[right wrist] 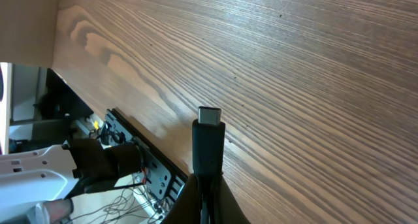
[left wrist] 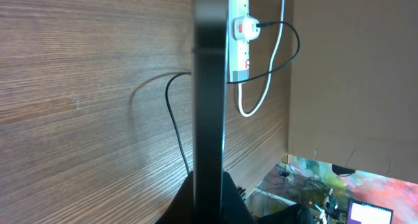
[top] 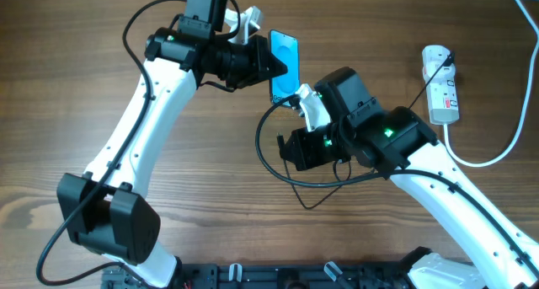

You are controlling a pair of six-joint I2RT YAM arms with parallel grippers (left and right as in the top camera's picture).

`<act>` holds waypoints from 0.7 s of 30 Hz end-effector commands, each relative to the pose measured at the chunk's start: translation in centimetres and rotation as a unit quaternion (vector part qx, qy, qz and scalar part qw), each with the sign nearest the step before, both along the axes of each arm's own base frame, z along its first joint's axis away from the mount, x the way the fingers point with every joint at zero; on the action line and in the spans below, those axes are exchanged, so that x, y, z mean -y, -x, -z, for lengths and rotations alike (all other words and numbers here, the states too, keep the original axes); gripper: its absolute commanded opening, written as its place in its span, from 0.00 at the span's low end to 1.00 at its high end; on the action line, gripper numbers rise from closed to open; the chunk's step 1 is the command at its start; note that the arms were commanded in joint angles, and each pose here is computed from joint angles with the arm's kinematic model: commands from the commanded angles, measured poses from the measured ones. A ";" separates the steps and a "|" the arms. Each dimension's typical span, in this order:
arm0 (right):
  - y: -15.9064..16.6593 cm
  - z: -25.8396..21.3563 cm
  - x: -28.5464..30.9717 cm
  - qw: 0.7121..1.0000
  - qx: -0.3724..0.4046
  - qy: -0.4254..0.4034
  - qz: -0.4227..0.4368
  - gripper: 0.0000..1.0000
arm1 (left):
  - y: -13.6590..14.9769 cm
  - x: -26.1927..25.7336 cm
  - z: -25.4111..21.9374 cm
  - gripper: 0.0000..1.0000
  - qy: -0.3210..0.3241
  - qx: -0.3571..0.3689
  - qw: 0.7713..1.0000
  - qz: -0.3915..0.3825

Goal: Plug charger to phone and switch on socket

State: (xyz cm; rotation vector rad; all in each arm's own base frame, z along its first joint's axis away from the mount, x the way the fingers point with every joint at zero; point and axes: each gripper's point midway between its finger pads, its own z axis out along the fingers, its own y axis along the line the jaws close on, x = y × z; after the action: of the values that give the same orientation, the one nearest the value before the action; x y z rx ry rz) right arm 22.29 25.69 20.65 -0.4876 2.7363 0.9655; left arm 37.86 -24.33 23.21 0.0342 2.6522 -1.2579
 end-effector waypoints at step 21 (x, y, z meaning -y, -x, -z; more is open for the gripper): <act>-4.1 -2.2 0.6 0.993 0.087 0.009 0.081 0.04 | 1.3 0.2 -2.1 0.04 0.039 0.024 0.998 0.045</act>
State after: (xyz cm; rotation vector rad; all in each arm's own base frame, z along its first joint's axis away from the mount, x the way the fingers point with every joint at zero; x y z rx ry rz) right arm 25.94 25.05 21.21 -0.3255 2.6426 0.8209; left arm 37.06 -24.59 23.72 0.0849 2.6462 -1.3381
